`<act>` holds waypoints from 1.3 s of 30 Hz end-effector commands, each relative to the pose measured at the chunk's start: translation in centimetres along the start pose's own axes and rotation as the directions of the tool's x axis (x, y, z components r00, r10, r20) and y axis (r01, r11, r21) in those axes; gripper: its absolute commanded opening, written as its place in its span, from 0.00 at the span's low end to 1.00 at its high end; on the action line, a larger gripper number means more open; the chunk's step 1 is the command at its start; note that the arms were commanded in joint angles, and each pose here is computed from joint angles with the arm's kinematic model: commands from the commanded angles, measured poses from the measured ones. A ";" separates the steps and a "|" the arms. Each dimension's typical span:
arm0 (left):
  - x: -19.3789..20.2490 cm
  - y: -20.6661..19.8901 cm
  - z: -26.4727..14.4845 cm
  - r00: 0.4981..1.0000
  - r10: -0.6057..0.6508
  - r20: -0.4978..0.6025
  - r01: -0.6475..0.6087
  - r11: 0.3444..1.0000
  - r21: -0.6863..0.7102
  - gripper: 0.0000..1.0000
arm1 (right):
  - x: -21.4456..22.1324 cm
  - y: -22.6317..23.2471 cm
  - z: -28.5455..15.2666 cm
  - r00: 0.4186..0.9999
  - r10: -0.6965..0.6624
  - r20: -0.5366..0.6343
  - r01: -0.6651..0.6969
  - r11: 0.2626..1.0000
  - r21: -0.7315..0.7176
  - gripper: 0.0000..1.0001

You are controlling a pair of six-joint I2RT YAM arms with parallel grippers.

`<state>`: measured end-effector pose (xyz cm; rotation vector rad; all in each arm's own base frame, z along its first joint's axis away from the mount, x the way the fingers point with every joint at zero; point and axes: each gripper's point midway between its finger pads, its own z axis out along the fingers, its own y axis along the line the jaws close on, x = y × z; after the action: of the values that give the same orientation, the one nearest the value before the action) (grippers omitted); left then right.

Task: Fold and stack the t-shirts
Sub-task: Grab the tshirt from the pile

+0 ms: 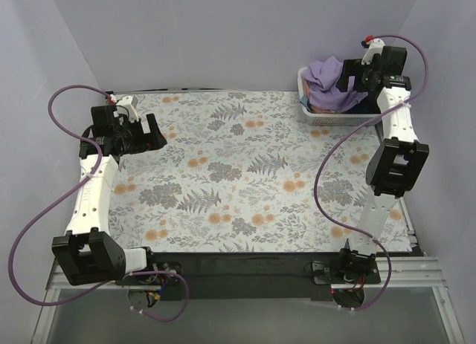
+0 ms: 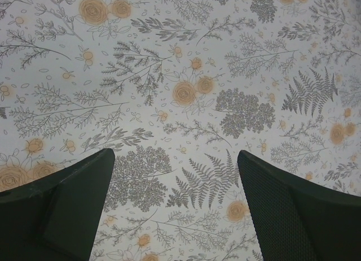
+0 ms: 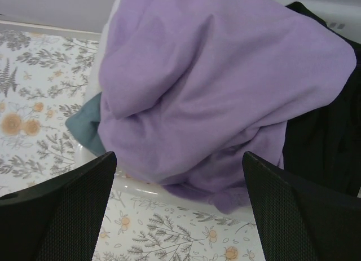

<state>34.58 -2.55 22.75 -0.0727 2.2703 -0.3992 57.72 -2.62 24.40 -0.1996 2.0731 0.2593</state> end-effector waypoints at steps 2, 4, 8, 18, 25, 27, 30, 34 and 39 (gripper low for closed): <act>0.8 0.4 0.9 0.999 -0.025 -0.026 0.025 1.000 -0.013 0.91 | -3.7 -2.5 0.5 0.993 -0.033 0.118 0.019 0.992 0.121 0.98; 0.9 0.7 1.2 0.999 -0.033 -0.032 0.032 0.999 -0.023 0.91 | -3.6 -3.0 1.2 0.991 -0.036 0.128 0.019 0.991 0.135 0.98; 1.3 1.2 2.2 0.996 -0.068 -0.065 0.065 0.997 -0.042 0.91 | -2.5 -3.7 3.5 0.992 -0.021 0.121 0.005 0.992 0.128 0.98; 1.5 1.4 3.2 0.981 -0.122 -0.151 0.115 0.992 -0.054 0.91 | -4.5 -3.2 5.6 0.975 -0.019 0.223 0.006 0.998 0.059 0.64; 0.1 0.1 1.9 0.989 -0.097 -0.109 0.097 0.995 -0.003 0.91 | -9.9 -0.9 1.5 0.937 -0.044 0.347 0.044 0.999 0.008 0.01; 0.0 -0.5 1.4 0.992 -0.088 -0.093 0.091 0.996 0.023 0.91 | -12.4 0.4 -1.2 0.914 -0.069 0.400 0.078 0.997 -0.005 0.01; -0.4 -0.9 0.7 0.994 -0.083 -0.066 0.086 0.996 0.036 0.91 | -15.3 3.2 -5.0 0.882 -0.051 0.468 0.100 0.992 -0.080 0.01; -0.8 -1.2 0.0 0.995 -0.090 -0.044 0.092 0.995 0.036 0.91 | -18.3 6.5 -9.9 0.834 -0.044 0.550 0.148 0.978 -0.146 0.01; -1.2 -2.3 -1.1 0.995 -0.096 -0.018 0.097 0.992 0.080 0.91 | -21.4 11.3 -16.4 0.775 -0.034 0.631 0.225 0.948 -0.225 0.01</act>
<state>34.91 -3.47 22.79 -0.1603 2.3322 -0.4967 56.18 1.80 44.15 -0.2701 1.5432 0.4224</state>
